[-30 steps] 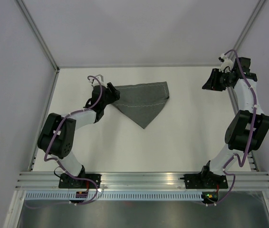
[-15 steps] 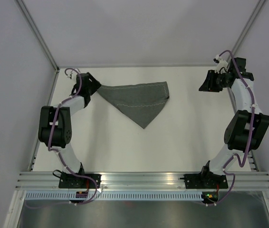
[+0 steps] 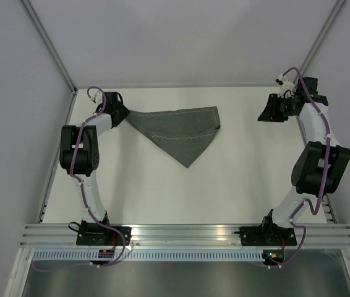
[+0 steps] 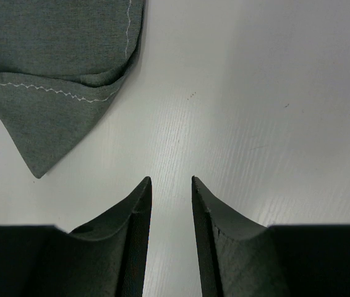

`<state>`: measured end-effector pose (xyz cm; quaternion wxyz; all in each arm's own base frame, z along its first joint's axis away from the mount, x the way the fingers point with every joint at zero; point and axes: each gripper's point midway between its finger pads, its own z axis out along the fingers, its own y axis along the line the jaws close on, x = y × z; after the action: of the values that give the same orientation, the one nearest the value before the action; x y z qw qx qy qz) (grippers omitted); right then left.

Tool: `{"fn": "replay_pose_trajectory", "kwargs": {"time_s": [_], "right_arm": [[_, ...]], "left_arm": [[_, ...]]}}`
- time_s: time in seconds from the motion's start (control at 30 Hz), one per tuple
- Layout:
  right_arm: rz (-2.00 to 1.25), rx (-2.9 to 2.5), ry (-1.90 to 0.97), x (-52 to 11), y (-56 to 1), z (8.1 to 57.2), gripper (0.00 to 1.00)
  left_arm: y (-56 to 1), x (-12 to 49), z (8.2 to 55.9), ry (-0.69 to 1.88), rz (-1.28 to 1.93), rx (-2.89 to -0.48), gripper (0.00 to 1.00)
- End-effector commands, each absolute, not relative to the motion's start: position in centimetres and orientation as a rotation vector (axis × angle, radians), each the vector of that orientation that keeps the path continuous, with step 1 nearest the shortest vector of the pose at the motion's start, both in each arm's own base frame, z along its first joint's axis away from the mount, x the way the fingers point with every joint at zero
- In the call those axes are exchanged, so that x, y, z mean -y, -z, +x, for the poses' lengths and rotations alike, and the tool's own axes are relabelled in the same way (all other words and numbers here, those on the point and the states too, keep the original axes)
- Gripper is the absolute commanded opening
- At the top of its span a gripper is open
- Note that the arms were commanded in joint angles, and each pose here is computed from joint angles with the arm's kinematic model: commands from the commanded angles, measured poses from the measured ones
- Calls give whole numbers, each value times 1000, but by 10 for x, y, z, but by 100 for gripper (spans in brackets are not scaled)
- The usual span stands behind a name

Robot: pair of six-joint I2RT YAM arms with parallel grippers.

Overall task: Fold the napkin, place the utensils inside, and roll it up
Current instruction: Fold the napkin

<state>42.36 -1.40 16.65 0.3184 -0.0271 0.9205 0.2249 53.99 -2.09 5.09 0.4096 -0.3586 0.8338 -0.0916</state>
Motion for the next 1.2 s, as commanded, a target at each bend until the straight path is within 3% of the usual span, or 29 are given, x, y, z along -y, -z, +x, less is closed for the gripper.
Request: {"fn": "replay_pose_trajectory", "kwargs": {"time_s": [0.0, 0.47, 0.77, 1.17], "right_arm": [[-104, -2409, -604, 11, -165, 427, 38], [-111, -2422, -599, 13, -159, 427, 37], [-118, -2421, -607, 11, -160, 426, 36], [-148, -2423, -607, 6, -162, 419, 36]], "left_arm": [[-55, 20, 553, 258, -954, -2098, 60], [-35, 19, 564, 232, -981, -2131, 46], [-50, 31, 568, 331, -882, -2091, 4], [-127, 84, 544, 712, -449, -1836, 2]]}}
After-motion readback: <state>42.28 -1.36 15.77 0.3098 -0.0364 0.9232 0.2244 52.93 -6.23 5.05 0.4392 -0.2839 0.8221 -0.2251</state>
